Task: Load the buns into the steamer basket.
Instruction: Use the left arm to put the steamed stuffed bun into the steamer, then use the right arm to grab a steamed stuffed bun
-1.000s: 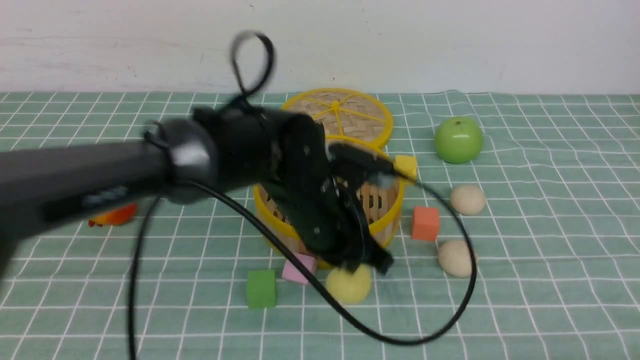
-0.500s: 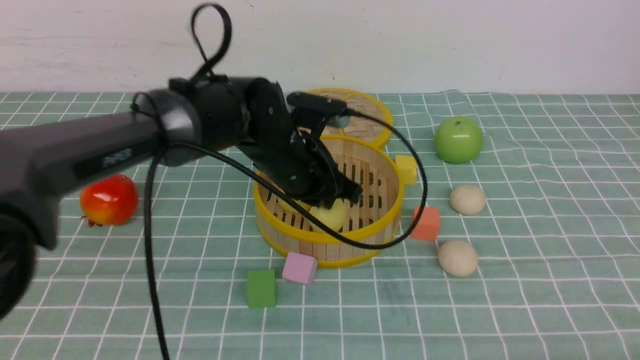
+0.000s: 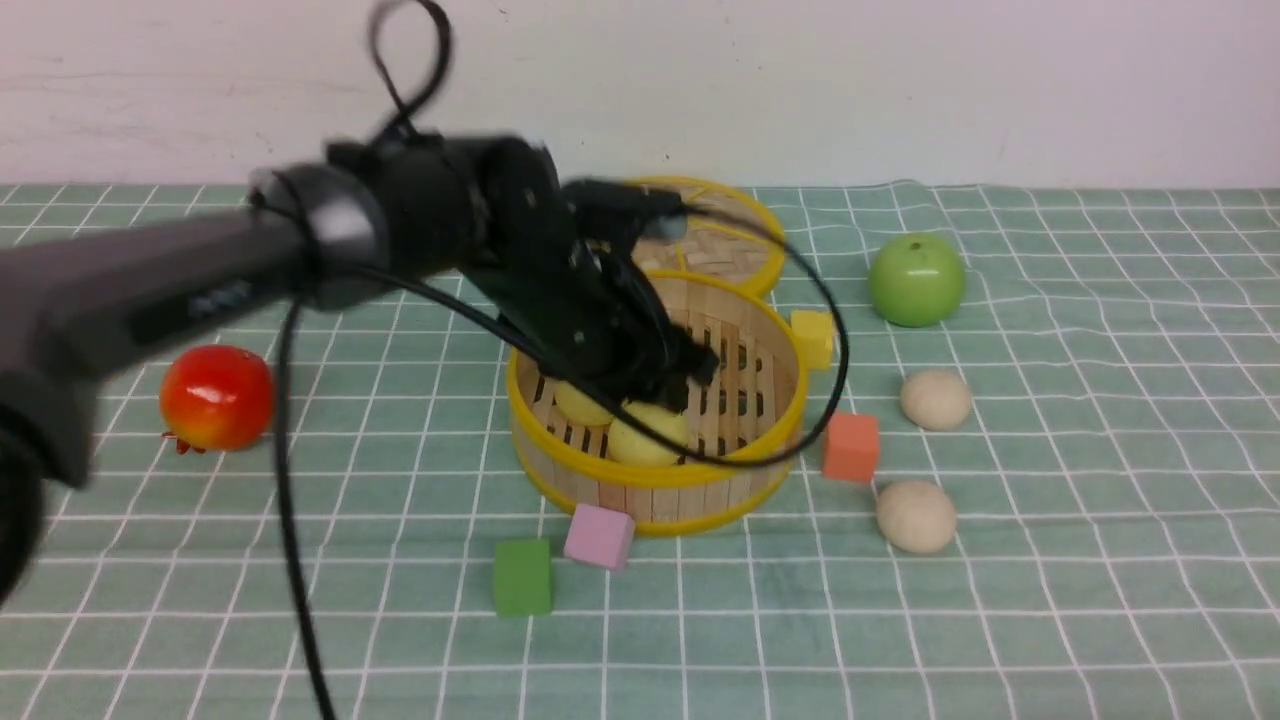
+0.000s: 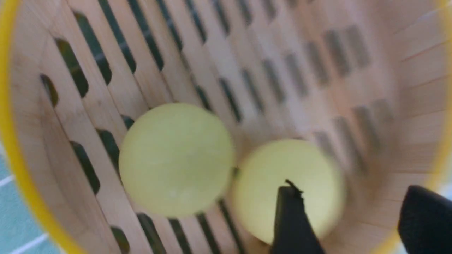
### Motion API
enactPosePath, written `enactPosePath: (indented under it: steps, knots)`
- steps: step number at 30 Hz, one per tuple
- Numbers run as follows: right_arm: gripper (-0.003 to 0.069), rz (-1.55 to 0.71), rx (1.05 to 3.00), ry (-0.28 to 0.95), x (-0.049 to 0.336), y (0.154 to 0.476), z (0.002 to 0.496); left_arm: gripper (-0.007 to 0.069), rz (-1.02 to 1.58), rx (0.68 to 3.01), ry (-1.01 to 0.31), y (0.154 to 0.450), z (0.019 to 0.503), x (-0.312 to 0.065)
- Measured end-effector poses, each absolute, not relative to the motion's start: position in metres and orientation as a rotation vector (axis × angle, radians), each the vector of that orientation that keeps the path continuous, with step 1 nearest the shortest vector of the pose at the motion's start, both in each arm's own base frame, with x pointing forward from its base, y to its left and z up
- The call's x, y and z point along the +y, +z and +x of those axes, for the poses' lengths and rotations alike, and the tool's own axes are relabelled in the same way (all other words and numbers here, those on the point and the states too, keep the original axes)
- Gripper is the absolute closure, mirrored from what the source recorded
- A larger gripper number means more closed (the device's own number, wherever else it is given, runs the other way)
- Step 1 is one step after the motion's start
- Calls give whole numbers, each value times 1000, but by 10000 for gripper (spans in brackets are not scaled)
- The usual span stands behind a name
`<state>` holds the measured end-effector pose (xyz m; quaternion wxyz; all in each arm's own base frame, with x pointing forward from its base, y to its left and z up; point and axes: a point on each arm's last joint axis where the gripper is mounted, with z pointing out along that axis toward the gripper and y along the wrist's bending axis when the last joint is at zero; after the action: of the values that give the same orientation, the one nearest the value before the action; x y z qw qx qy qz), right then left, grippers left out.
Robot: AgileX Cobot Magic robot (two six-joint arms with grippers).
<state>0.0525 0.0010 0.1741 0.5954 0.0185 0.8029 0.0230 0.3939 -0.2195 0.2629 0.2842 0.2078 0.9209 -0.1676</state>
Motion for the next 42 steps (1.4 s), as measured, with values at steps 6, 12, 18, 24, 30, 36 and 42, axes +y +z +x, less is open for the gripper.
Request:
enactPosePath:
  steps: [6,12,18,24,30,36,42]
  knots:
    - [419,43,1865,53,1,174,52,463,539,2267,-529,371,338,-194]
    - [419,43,1865,53,1,174,52,639,568,2156,-556,400,263,-158]
    - [419,43,1865,53,1,174,52,639,480,2065,-565,366,180,-112]
    - [419,43,1865,53,1,174,52,639,373,1948,-569,322,131,-81]
    - [419,43,1865,53,1,174,52,639,170,1774,-633,280,97,-55]
    - [419,43,1865,53,1,174,52,639,98,1703,-614,263,92,-46]
    - [419,41,1861,51,1,174,53,639,87,1737,-642,260,91,-47]
